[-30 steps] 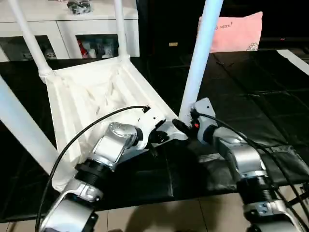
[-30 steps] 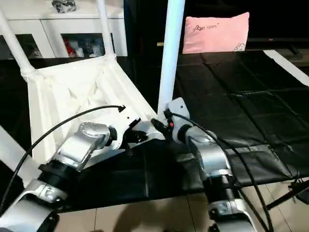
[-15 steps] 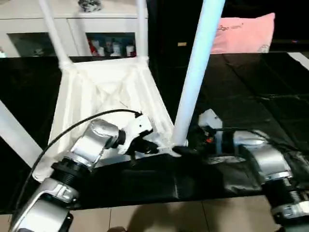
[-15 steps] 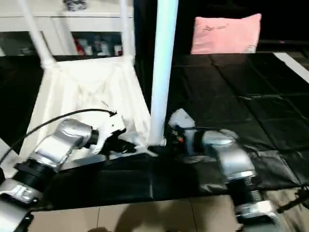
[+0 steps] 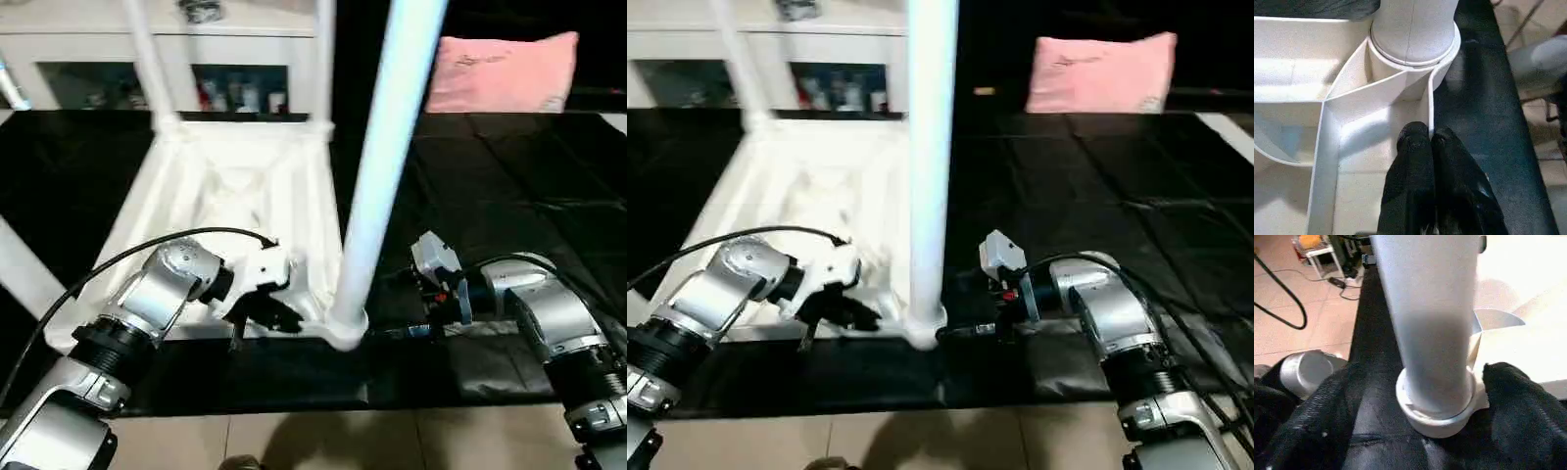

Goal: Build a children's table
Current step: Rotate leg to tighten

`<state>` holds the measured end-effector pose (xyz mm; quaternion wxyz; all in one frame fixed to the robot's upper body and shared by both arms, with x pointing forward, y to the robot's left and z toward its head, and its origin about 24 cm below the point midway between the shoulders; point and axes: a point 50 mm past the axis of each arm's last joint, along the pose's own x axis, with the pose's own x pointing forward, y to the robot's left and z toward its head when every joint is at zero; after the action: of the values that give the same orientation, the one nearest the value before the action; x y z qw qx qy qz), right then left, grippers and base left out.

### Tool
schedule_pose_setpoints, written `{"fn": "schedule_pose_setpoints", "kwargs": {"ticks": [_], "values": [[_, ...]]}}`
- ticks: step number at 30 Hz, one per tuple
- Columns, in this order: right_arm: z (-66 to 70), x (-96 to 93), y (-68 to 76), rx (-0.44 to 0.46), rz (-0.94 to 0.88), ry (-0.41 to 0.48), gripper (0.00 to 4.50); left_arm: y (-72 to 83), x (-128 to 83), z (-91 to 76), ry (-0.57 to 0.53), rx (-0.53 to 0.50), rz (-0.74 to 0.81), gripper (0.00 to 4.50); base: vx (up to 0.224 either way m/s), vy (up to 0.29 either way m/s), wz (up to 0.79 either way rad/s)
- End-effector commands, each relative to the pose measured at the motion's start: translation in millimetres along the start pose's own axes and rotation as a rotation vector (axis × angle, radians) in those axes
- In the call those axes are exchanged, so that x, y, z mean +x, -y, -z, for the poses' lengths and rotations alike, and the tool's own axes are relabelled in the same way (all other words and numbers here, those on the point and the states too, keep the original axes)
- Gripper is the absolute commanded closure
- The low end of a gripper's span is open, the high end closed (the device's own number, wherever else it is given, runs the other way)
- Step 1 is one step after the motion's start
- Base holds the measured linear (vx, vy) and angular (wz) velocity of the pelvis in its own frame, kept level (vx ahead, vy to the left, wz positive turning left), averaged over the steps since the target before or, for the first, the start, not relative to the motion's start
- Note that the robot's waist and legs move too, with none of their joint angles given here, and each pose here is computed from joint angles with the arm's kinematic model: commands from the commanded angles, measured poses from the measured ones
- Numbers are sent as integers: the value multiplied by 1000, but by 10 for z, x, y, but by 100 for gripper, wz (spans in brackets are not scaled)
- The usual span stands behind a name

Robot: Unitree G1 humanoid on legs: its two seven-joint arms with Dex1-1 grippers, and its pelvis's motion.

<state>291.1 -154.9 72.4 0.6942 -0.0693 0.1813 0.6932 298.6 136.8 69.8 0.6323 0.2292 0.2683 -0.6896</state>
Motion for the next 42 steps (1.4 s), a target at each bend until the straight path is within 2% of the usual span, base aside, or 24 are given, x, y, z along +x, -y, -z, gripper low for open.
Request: {"fn": "schedule_pose_setpoints", "kwargs": {"ticks": [1,4,5,8,10,13,15,18,20,25,28,33,36,40,42], "values": [[-59,-4,10,-20,-24,11,80,37,50,-164,12,96,82,450,0,0,0],[-67,8,6,-10,-53,24,89,54,69,-184,2,120,112,450,0,0,0],[-67,11,6,-10,-57,27,121,60,77,-189,1,125,118,450,0,0,0],[-63,28,2,-10,-67,35,129,73,99,-200,1,134,131,450,0,0,0],[-54,49,-7,-9,-79,41,163,80,114,-210,1,140,138,450,0,0,0],[-37,83,-26,-5,-97,49,179,77,132,-228,3,147,142,450,0,0,0],[-30,91,-33,0,-104,51,216,76,136,-231,3,149,144,450,0,0,0],[-14,107,-44,3,-112,49,226,78,139,-231,2,152,146,450,0,0,0],[-10,112,-48,4,-115,49,248,78,139,-229,1,153,146,450,0,0,0],[7,118,-73,18,-134,48,254,73,136,-216,-6,150,140,450,0,0,0],[23,129,-98,27,-140,54,255,55,140,-203,0,120,111,450,0,0,0],[60,162,-165,58,-100,117,255,-65,179,-223,80,0,-68,450,0,0,0],[135,264,-162,94,46,149,255,-141,226,-300,177,-113,-195,450,0,0,0],[210,374,-117,145,176,145,256,-178,266,-352,217,-167,-261,450,0,0,0],[279,552,-69,170,296,119,257,-234,362,-428,243,-208,-334,450,0,0,0]]}}
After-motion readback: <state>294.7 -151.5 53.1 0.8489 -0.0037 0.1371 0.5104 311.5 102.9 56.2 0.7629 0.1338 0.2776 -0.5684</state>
